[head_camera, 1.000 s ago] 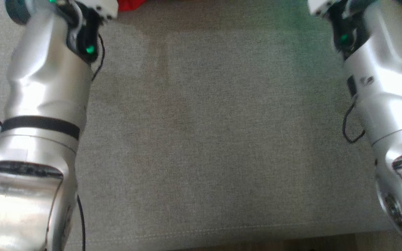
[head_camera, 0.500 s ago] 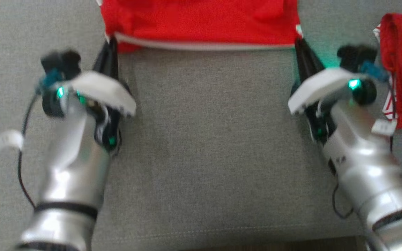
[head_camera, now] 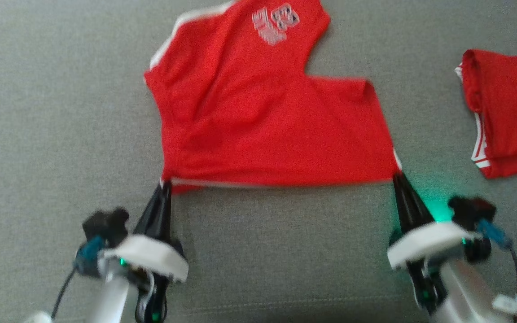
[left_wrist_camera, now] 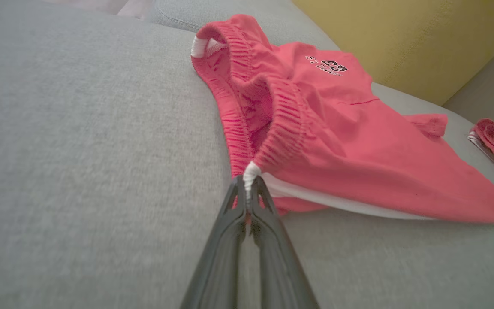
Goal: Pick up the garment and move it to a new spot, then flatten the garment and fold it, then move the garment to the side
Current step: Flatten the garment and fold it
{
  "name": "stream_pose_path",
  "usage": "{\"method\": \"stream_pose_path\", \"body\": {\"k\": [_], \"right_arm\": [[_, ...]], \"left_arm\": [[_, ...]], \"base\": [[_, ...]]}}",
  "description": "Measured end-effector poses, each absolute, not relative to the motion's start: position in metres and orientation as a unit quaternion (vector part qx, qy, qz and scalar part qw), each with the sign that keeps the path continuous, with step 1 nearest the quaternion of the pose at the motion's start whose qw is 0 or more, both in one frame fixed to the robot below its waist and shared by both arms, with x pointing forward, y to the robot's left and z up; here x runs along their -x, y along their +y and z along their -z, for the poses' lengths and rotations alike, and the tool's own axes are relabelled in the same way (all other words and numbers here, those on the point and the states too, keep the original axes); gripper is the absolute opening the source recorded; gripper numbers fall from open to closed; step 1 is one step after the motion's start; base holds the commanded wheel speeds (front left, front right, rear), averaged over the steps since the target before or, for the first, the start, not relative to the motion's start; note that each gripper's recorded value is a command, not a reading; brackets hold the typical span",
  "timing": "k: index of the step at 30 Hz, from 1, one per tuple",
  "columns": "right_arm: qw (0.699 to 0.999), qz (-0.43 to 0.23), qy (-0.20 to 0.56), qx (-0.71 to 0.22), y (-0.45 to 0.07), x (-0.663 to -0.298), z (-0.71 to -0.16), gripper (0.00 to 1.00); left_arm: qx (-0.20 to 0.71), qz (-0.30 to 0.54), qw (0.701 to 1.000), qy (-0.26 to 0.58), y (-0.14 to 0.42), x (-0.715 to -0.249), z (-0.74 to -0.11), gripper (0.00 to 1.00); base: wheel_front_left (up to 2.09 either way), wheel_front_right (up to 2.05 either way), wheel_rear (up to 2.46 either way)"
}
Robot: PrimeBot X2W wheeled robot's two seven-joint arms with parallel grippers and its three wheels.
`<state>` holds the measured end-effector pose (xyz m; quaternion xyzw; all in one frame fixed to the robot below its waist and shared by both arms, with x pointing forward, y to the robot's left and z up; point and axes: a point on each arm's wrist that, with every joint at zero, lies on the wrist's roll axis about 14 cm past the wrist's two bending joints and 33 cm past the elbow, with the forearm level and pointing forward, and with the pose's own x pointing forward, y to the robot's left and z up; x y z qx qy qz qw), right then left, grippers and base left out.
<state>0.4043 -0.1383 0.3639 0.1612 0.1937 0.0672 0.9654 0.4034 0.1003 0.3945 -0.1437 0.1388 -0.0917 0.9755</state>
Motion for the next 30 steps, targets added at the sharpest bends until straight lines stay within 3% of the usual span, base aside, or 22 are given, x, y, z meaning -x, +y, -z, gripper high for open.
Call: {"method": "stream_pose_path", "body": {"k": [10, 16, 25, 30], "right_arm": [[0.96, -0.039, 0.231, -0.152, -0.154, -0.324, -0.382, 0.0], [0.958, -0.02, 0.245, -0.147, -0.166, -0.294, -0.398, 0.0], [0.961, -0.017, 0.22, -0.164, -0.171, -0.303, -0.416, 0.0], [0.968, -0.037, 0.199, -0.148, -0.165, -0.34, -0.428, 0.0]], "left_arm": [[0.116, 0.074, 0.981, 0.135, 0.113, -0.349, -0.413, 0.0], [0.132, 0.062, 0.977, 0.156, 0.114, -0.322, -0.416, 0.0], [0.137, 0.064, 0.978, 0.144, 0.112, -0.321, -0.429, 0.0], [0.147, 0.068, 0.978, 0.133, 0.114, -0.343, -0.437, 0.0]], "base": [[0.0, 0.0, 0.0], [0.0, 0.0, 0.0], [0.0, 0.0, 0.0], [0.0, 0.0, 0.0]]}}
